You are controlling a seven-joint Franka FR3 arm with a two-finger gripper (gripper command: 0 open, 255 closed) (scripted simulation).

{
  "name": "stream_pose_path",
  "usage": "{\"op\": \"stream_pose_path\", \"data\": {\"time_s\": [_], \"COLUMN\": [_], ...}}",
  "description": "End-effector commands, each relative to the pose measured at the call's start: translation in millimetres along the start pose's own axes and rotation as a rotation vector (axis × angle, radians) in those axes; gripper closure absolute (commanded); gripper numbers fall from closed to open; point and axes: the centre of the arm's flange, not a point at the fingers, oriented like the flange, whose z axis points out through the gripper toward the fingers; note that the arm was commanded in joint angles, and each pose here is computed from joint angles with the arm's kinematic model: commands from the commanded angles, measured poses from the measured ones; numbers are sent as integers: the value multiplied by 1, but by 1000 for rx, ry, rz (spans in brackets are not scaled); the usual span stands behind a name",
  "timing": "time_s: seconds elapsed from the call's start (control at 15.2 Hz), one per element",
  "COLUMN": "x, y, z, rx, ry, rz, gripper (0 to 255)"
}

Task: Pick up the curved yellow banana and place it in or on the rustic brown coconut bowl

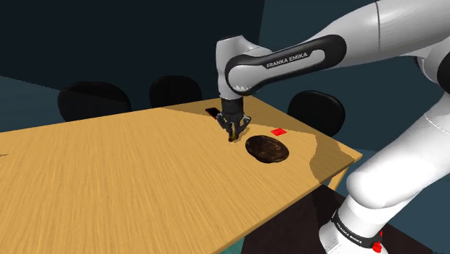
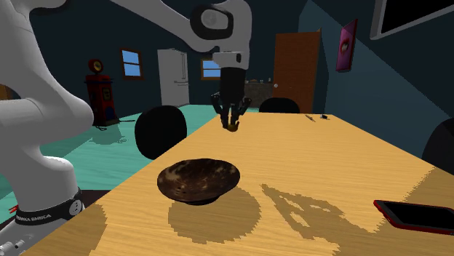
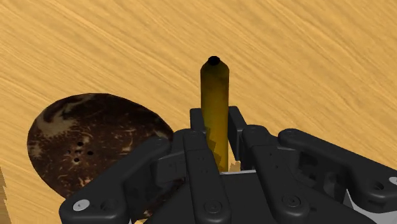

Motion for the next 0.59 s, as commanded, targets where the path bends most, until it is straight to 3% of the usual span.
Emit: {"op": "stream_pose_path", "data": {"time_s": [0.0, 0.53], "x": [18, 85], "y": [20, 100], "z": [4, 21], "rx": [1, 1], "ry": [-1, -1], "rz": [-1, -1], "gripper": [255, 255]}}
